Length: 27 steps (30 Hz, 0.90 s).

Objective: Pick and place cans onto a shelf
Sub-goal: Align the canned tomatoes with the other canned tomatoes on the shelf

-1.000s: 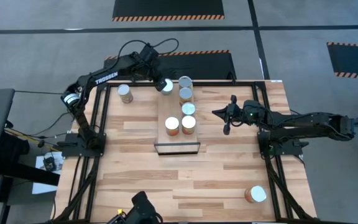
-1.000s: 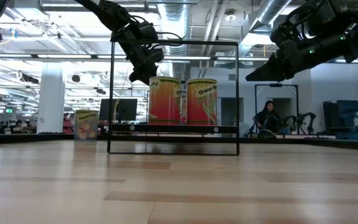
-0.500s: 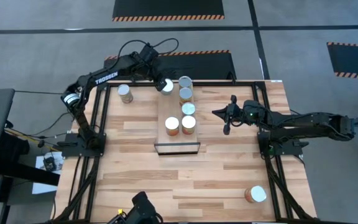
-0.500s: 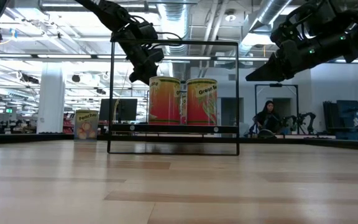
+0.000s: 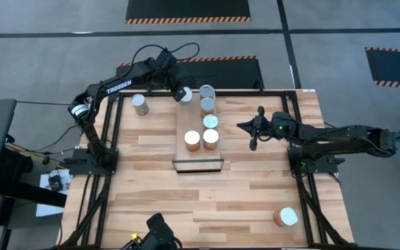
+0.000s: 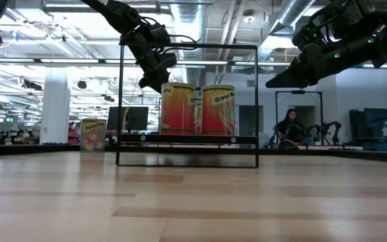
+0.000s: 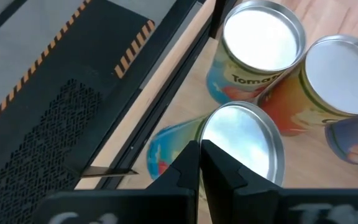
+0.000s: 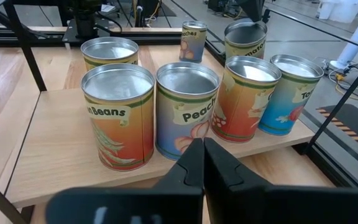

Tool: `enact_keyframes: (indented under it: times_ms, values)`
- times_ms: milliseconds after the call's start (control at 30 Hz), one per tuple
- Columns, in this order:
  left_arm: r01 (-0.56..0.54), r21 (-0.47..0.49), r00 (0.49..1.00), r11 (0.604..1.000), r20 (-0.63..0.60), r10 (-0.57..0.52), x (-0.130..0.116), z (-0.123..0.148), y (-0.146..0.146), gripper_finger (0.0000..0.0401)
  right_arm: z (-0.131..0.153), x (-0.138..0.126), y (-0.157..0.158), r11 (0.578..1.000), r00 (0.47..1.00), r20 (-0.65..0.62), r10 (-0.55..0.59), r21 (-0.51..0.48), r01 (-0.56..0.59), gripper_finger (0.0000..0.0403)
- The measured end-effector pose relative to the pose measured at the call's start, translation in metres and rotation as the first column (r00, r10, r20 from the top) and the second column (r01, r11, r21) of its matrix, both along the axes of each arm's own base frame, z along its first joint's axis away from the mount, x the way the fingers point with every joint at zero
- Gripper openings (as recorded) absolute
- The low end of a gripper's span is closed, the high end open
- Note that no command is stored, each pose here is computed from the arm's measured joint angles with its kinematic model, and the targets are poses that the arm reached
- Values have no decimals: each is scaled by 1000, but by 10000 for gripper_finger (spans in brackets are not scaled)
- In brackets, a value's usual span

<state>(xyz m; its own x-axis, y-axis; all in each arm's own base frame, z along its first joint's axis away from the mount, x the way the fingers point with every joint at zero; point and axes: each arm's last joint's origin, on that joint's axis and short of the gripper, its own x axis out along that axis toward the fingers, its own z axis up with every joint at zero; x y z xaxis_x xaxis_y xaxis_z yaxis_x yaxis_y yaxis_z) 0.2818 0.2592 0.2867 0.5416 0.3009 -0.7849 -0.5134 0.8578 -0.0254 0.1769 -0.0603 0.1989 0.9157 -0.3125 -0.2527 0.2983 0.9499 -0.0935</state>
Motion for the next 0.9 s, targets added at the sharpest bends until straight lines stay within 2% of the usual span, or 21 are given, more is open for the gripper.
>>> enact_keyframes:
  times_ms: [233,467,900]
  values:
    - [-4,33,1000,999,-21,5,0,-5,1,0,0,0,0,1000,1000,-2,0,1,0,16]
    - [29,-43,999,999,38,-28,3,-9,-4,0,0,0,0,1000,1000,-2,0,1,0,17]
    - [-3,49,1000,999,-24,5,5,-8,-4,0,0,0,0,1000,1000,-3,0,1,0,18]
